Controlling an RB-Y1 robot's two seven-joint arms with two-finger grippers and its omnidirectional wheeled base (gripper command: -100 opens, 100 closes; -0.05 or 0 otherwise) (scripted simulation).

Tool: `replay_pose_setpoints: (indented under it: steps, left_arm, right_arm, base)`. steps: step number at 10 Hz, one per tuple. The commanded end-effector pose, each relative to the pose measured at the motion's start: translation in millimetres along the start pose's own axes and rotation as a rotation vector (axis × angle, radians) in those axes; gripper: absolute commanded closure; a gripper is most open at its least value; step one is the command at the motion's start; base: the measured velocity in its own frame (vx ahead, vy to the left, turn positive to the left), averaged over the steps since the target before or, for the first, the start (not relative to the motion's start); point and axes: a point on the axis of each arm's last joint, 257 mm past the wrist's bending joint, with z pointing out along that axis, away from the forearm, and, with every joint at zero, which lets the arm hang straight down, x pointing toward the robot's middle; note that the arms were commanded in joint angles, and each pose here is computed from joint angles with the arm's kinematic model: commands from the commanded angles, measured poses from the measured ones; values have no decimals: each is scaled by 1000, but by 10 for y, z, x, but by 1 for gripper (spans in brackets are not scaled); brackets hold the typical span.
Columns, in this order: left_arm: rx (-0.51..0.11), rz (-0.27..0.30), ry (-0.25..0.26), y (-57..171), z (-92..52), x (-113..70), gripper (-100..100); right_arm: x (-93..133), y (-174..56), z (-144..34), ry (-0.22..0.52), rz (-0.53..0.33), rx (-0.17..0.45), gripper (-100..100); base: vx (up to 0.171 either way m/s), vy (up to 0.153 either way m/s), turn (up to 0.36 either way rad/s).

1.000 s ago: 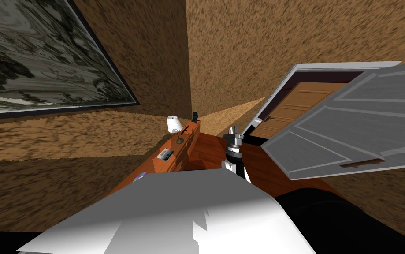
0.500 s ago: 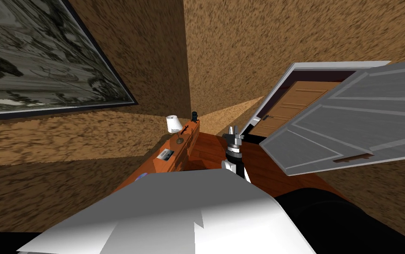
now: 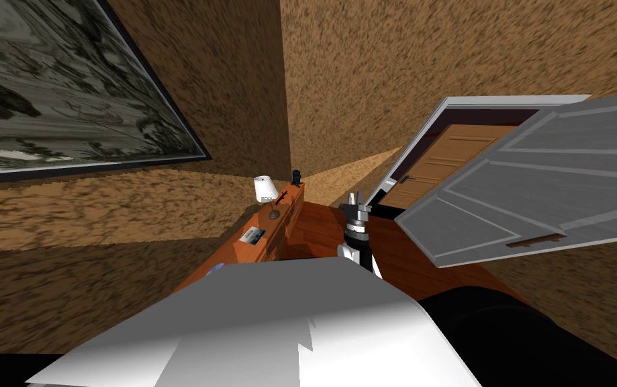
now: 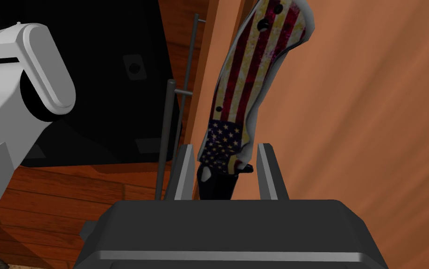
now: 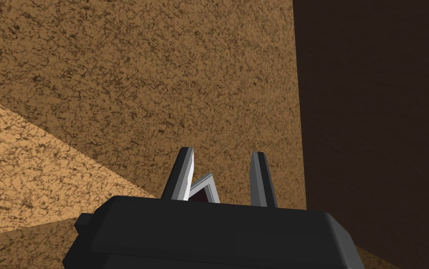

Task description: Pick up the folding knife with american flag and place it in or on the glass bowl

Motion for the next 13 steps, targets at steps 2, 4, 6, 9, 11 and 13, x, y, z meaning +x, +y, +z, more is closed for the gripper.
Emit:
replay_pose_setpoints:
  steps: [2, 4, 6, 9, 11, 13]
  left_arm:
    - [0, 0, 0, 1, 0, 0, 0]
    - [1, 15, 1, 174, -147, -8, 100]
    - [-2, 19, 2, 201, -186, -16, 100]
    - [-26, 21, 8, 460, -334, -9, 100]
    - [-44, 21, 7, 652, -448, -29, 100]
    - [-64, 21, 4, 867, -583, -69, 100]
  right_arm:
    - [0, 0, 0, 0, 0, 0, 0]
    - [0, 0, 0, 0, 0, 0, 0]
    - [0, 0, 0, 0, 0, 0, 0]
    - [0, 0, 0, 0, 0, 0, 0]
    - [0, 0, 0, 0, 0, 0, 0]
    - [0, 0, 0, 0, 0, 0, 0]
  base:
    - [0, 0, 0]
    - [37, -49, 79]
    - [15, -48, 30]
    - [-1, -43, -8]
    - [-11, -95, -8]
    - [-14, -96, -15]
